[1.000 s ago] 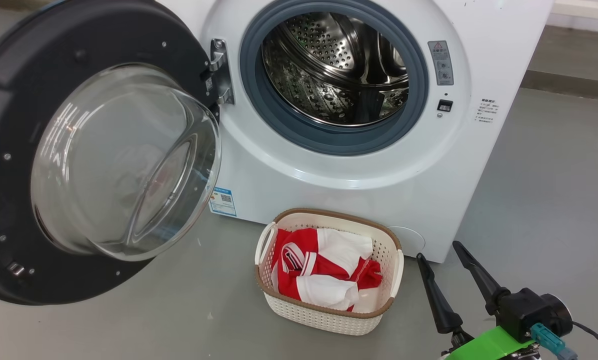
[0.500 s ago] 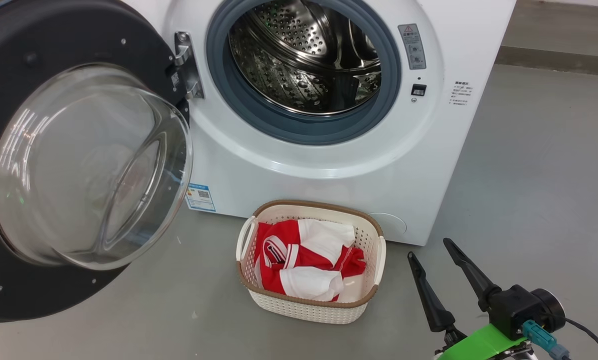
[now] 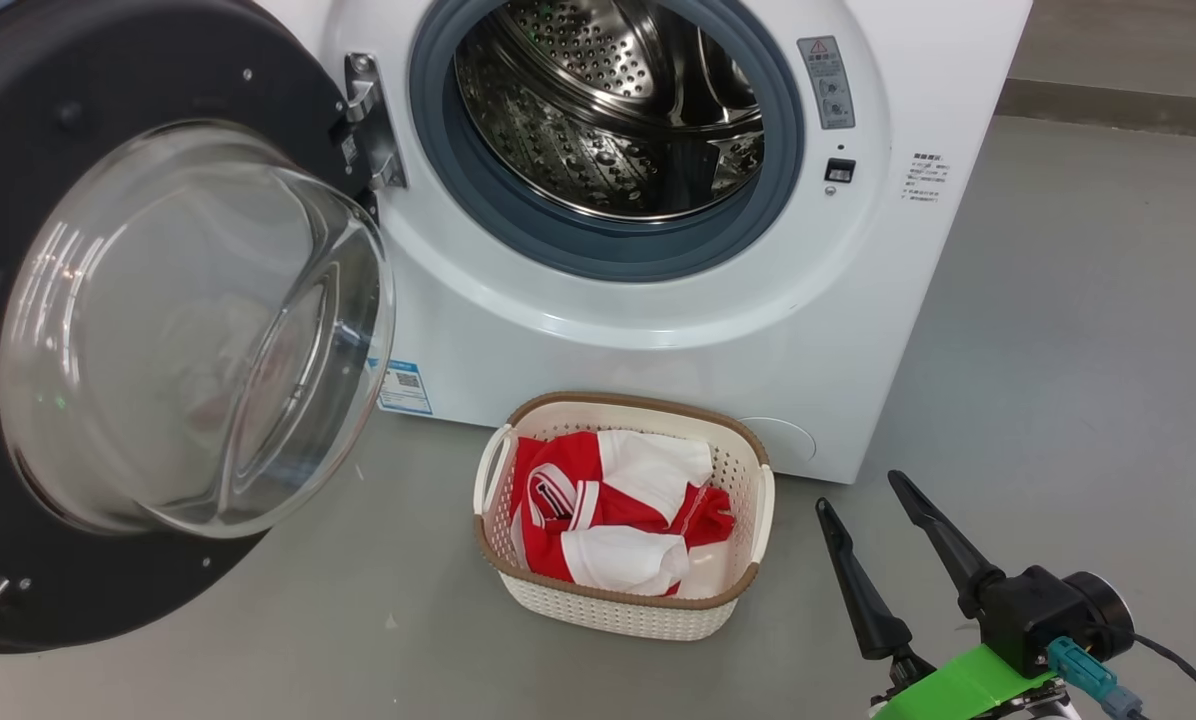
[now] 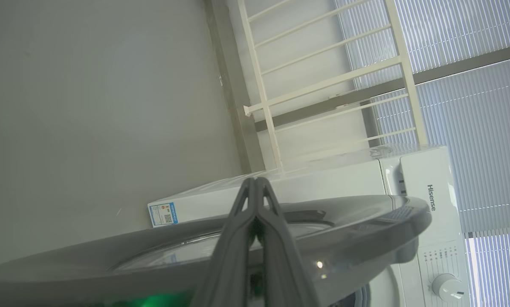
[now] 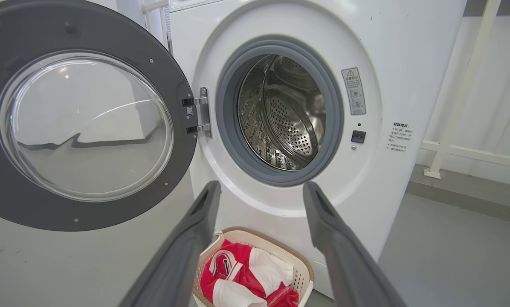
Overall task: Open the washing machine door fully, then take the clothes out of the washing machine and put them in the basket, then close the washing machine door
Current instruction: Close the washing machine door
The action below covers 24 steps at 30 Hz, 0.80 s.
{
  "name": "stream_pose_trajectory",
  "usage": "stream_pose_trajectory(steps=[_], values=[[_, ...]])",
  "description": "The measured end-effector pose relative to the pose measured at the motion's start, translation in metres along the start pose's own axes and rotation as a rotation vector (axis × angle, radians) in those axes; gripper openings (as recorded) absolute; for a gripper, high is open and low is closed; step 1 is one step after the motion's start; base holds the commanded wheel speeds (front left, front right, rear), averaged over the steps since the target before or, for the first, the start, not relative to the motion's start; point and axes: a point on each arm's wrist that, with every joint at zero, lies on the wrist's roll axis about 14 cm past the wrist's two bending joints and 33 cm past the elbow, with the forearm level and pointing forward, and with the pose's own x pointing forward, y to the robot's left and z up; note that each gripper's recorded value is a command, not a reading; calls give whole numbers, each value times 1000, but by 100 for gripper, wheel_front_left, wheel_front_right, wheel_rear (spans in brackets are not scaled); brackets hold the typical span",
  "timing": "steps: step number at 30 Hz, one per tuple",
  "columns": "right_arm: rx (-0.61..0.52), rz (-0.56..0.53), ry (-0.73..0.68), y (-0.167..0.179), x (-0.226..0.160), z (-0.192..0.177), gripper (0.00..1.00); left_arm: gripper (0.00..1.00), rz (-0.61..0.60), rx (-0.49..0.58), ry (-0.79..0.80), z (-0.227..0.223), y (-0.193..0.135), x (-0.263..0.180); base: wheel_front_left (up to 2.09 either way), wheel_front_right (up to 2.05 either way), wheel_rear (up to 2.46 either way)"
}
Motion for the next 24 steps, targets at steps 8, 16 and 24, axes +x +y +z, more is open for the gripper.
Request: stream_pose_trajectory(steps=[8, 16, 24], values=[[4, 18, 4, 5, 4, -2, 100, 0, -50, -5, 102, -15, -4, -4, 0, 0, 0], [16, 31, 9, 9, 6, -4, 100, 0, -117, -69, 233, -54, -11, -3, 0, 0, 0], [17, 36, 6, 11, 7, -4, 100, 0, -208, -82, 263, -63, -28, -9, 0, 0, 0]])
